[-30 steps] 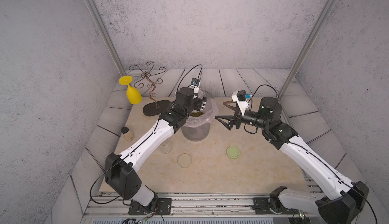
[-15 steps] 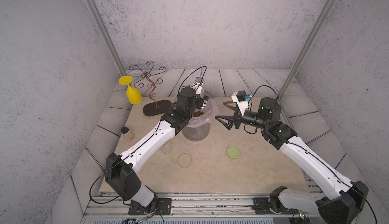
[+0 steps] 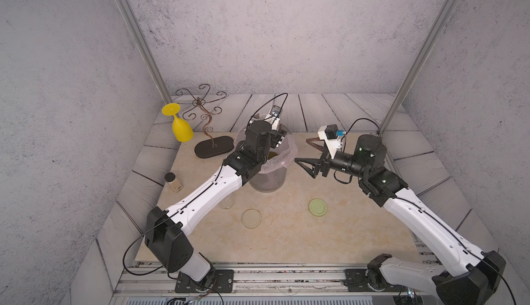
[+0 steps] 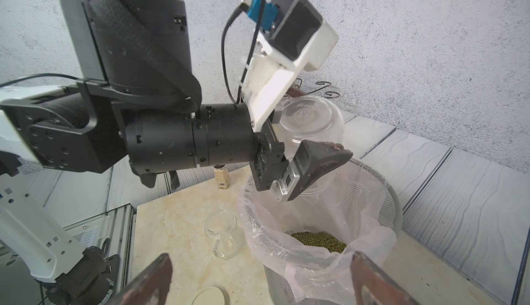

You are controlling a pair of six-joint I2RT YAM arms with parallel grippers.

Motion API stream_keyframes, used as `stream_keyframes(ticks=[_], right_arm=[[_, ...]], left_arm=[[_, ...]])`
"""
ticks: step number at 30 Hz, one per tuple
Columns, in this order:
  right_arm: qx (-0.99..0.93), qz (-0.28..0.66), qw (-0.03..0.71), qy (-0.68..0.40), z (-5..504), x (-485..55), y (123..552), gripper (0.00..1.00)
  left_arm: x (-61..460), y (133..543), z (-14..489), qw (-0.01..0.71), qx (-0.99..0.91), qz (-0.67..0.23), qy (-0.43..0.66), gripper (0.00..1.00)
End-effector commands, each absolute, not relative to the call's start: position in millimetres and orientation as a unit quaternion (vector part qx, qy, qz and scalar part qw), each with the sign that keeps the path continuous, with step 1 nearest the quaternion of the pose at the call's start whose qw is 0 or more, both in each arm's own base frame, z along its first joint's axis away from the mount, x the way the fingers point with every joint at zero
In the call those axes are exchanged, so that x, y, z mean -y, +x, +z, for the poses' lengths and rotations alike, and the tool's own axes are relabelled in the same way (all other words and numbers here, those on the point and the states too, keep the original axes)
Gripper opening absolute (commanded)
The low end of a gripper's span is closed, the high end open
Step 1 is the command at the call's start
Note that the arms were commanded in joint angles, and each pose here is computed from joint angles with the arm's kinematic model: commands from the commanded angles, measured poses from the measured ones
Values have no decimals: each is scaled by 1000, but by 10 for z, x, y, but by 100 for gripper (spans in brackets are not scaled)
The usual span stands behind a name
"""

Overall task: Empty moldy mung beans from jars
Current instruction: Pour the moldy mung beans from the jar into the trash bin.

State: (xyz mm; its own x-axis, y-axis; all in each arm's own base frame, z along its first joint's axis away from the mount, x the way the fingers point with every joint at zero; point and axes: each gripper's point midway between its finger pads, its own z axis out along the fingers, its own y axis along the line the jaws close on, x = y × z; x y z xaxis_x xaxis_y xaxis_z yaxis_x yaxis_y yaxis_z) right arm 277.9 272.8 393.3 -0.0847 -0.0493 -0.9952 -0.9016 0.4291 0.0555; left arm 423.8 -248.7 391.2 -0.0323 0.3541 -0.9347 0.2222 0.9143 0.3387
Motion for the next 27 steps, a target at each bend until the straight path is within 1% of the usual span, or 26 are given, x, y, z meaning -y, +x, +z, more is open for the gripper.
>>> stream_keyframes(ticks=[1, 4, 7, 13, 19, 27], right_arm=[[-621, 375, 576, -377, 4025, -2675, 2727, 96], [-621, 372, 578, -377, 4025, -2666, 2727, 96], [-622, 374, 576, -377, 4020, -2678, 2739, 96], [-622, 375, 576, -376, 4018, -2682, 2744, 96], [-620, 376, 577, -375, 4038, -2681, 2733, 96], [-620, 386, 573, -372, 4066, -2681, 2698, 96]], left_arm=[[2486, 4230, 4220, 702, -687, 56, 178, 48], [2537, 4174, 4264, 711, -674, 71, 185, 48], [2526, 4210, 4234, 707, -676, 89, 186, 47], [2477, 4139, 4297, 711, -676, 83, 177, 48], [2425, 4038, 4379, 708, -687, 46, 160, 47], [2349, 3826, 4494, 681, -720, -45, 127, 48]])
